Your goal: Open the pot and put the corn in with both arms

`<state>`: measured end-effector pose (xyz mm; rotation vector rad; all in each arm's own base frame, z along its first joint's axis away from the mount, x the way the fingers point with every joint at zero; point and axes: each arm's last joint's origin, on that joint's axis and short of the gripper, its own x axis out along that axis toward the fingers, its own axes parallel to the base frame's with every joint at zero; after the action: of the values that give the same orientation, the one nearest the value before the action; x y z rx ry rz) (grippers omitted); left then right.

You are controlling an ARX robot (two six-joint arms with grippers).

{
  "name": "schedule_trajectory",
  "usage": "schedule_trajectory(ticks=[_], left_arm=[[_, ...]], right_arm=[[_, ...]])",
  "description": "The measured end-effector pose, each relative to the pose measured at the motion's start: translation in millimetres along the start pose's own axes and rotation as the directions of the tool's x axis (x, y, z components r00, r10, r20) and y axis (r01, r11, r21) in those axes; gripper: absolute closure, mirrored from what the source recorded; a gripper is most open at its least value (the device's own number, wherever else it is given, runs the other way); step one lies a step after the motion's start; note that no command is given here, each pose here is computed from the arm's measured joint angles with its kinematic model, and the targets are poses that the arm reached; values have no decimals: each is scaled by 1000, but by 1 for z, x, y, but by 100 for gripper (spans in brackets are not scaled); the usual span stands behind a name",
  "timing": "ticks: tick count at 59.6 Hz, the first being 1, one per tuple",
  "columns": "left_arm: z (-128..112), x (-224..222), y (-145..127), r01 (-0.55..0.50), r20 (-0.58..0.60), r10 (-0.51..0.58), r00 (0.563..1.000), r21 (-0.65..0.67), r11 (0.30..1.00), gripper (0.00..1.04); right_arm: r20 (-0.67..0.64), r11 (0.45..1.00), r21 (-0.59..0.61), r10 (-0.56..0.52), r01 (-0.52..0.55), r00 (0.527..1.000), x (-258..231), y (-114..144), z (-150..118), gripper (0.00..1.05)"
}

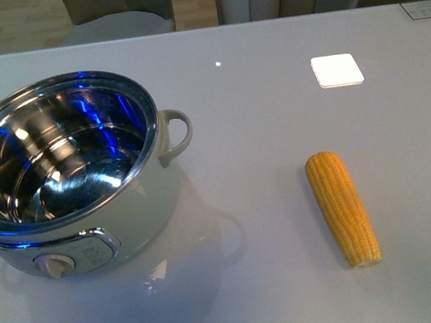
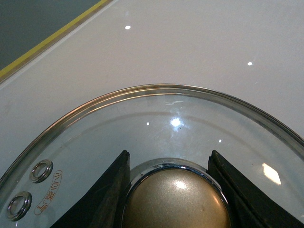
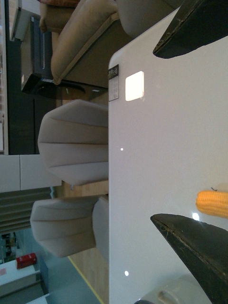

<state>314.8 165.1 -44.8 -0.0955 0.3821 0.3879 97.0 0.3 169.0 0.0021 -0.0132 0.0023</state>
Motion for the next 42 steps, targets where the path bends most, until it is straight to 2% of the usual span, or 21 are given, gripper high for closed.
schedule_trajectory(ticks=[10, 23, 42], left_arm=[[5, 9, 2, -4, 25, 4, 1000, -11, 1000, 62], [-11, 12, 6, -30, -3, 30, 1000, 10, 999, 62], [-15, 15, 10, -59, 9, 59, 998, 13, 998, 60]], right_arm=[[0, 1000, 0, -1, 1, 1000, 0, 0, 0, 9], [0, 1000, 0, 0, 0, 1000, 0, 0, 0, 9], [0, 1000, 0, 0, 0, 1000, 0, 0, 0, 9]])
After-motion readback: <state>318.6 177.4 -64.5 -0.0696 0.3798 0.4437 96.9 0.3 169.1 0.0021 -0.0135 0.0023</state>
